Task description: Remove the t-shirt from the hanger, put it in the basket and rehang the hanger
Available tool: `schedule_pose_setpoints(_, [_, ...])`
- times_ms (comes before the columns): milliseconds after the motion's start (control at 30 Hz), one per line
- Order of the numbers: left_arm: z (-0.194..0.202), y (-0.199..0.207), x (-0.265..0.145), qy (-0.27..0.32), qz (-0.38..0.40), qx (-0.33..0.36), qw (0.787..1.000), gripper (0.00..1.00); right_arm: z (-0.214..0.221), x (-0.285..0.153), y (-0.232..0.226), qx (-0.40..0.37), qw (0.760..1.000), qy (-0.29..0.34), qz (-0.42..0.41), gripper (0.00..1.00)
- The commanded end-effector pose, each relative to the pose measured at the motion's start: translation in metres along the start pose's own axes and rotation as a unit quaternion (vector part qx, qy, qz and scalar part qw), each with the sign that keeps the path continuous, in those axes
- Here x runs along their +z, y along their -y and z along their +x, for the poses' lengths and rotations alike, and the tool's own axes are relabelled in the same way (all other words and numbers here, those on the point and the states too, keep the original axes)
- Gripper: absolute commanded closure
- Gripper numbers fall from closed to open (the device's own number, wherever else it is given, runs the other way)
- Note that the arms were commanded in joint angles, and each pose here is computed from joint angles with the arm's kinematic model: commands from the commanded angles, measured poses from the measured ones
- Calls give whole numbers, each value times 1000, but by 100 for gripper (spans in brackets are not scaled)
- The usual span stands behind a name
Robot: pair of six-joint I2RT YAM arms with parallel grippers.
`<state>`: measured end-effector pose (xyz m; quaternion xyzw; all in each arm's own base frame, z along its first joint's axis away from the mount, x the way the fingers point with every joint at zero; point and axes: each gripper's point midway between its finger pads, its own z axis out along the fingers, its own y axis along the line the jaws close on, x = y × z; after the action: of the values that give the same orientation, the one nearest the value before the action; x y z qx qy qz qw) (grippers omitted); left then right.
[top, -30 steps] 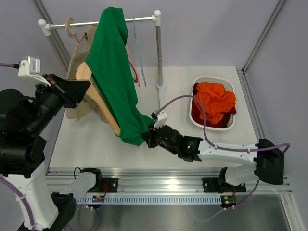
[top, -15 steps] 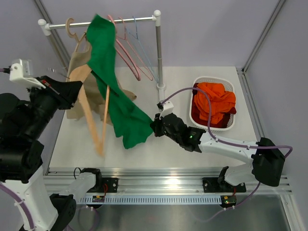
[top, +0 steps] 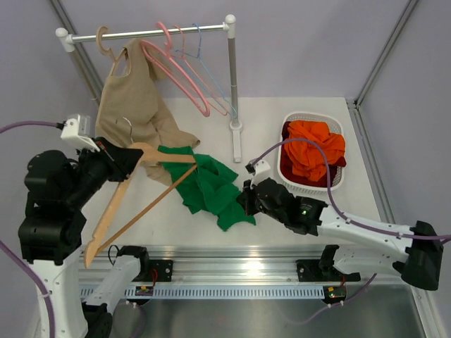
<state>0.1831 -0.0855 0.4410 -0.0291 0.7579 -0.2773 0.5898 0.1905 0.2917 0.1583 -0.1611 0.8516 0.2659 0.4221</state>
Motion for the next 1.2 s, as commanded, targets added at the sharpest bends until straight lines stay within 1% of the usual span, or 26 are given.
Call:
schedule_pose_setpoints(0, [7, 13, -21, 34, 45, 48, 997, 100, -69, -43, -22, -10, 997, 78, -24, 100])
schedule_pose_setpoints(33, [12, 14, -32, 44, 49, 59, 996, 100, -100, -66, -25, -2, 992, 120, -27, 100])
schedule_pose_setpoints(67, [20, 11, -33, 35, 47, 62, 996, 100, -117, -79, -12, -11, 989, 146, 9, 100])
schedule_pose_setpoints(100, [25, 11, -39, 37, 50, 68, 996, 100, -152, -107, -5, -17, 980, 197, 30, 100])
schedule_pose_setpoints(133, [31, 10, -40, 33, 50, 69, 996, 100, -166, -119, -8, -8, 976, 215, 23, 100])
schedule_pose_setpoints(167, [38, 7, -38, 25, 50, 67, 996, 100, -186, -132, 7, -23, 967, 246, 69, 100])
schedule_pose_setpoints(233, [58, -8, -28, 1, 38, 68, 997, 100, -222, -157, 21, -23, 952, 285, 111, 100])
schedule_pose_setpoints(300, [67, -17, -25, -9, 26, 77, 997, 100, -239, -174, 32, -27, 943, 301, 142, 100])
schedule_pose_setpoints(400, [69, -20, -28, -9, 20, 89, 996, 100, -267, -222, 46, -19, 917, 359, 171, 100])
schedule_pose_setpoints(433, [72, -19, -27, -15, 26, 89, 996, 100, -280, -243, 51, -13, 906, 382, 183, 100])
schedule_pose_setpoints(467, [74, -17, -26, -20, 34, 87, 995, 100, -292, -260, 63, -22, 888, 400, 227, 100])
schedule_pose_setpoints(600, [79, -17, -15, -25, 47, 75, 996, 100, -341, -289, 51, -28, 862, 452, 229, 100])
schedule_pose_setpoints(633, [83, -20, -11, -30, 45, 71, 996, 100, -357, -303, 49, -16, 846, 480, 231, 100])
schedule_pose_setpoints(667, [83, -20, -10, -27, 46, 69, 996, 100, -368, -313, 50, -33, 835, 490, 248, 100])
schedule_pose_setpoints(700, [83, -19, -12, -23, 50, 69, 996, 100, -387, -329, 45, -25, 819, 517, 246, 100])
schedule_pose_setpoints(733, [86, -20, -11, -25, 49, 67, 996, 100, -402, -349, 45, -29, 798, 544, 258, 100])
schedule_pose_setpoints(800, [86, -19, -14, -18, 51, 69, 996, 100, -431, -378, 42, -23, 768, 579, 272, 100])
schedule_pose_setpoints(833, [85, -19, -15, -15, 52, 69, 996, 100, -442, -393, 40, -39, 750, 595, 286, 100])
schedule_pose_setpoints(900, [88, -18, -15, -16, 56, 68, 996, 100, -468, -410, 41, -51, 712, 620, 325, 100])
schedule_pose_setpoints(933, [89, -18, -15, -16, 58, 68, 996, 100, -477, -422, 45, -69, 689, 626, 358, 100])
schedule_pose_setpoints(967, [92, -19, -15, -20, 60, 68, 996, 100, -486, -426, 49, -76, 675, 628, 380, 100])
schedule_pose_setpoints(1000, [94, -17, -16, -22, 65, 68, 995, 100, -500, -432, 62, -88, 653, 622, 423, 100])
schedule_pose_setpoints(1067, [98, -10, -19, -28, 86, 68, 994, 100, -513, -440, 75, -104, 623, 625, 458, 100])
schedule_pose_setpoints(1100, [98, -6, -21, -28, 95, 65, 993, 100, -514, -438, 92, -119, 606, 616, 489, 100])
schedule_pose_setpoints(1133, [95, 1, -24, -23, 108, 55, 992, 100, -517, -431, 94, -114, 614, 630, 462, 100])
schedule_pose_setpoints(1167, [93, 8, -26, -21, 125, 50, 991, 100, -515, -423, 100, -111, 628, 622, 455, 100])
